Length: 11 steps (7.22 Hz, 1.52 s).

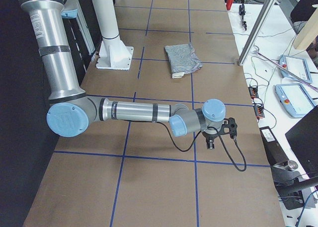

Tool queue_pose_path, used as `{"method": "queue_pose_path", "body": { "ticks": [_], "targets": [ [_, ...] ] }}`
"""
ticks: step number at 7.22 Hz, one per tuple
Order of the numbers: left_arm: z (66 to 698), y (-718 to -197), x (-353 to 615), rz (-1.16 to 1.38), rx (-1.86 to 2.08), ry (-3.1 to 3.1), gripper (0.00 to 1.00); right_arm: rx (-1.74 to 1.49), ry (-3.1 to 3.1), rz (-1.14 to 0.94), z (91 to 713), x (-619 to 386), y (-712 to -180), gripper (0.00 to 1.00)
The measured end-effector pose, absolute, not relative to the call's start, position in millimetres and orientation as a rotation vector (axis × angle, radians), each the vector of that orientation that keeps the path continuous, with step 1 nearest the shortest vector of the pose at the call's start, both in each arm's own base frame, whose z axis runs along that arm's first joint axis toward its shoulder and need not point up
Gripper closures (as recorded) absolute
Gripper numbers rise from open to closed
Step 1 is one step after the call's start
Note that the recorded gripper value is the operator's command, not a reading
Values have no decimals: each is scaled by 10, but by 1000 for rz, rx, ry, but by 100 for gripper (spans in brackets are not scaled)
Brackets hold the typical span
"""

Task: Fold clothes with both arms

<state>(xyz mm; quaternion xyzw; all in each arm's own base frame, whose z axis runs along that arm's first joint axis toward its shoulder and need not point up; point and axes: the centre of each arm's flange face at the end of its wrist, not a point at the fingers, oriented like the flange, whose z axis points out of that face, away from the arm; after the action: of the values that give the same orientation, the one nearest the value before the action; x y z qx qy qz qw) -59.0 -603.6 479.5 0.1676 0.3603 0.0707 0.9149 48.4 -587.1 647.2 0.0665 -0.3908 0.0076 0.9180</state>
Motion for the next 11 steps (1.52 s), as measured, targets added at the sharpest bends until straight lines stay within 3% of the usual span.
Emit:
{"method": "queue_pose_path", "body": {
  "ticks": [3, 8, 11],
  "targets": [
    [5166, -5391, -579, 87, 189, 749, 0, 43, -713, -126, 6653, 879, -5791, 0],
    [5665, -5145, -539, 106, 155, 755, 0, 13, -756, -132, 6720, 816, -5673, 0],
    [5664, -4700, -574, 165, 182, 749, 0, -15, -778, -154, 6810, 613, -5640, 0]
  ]
}}
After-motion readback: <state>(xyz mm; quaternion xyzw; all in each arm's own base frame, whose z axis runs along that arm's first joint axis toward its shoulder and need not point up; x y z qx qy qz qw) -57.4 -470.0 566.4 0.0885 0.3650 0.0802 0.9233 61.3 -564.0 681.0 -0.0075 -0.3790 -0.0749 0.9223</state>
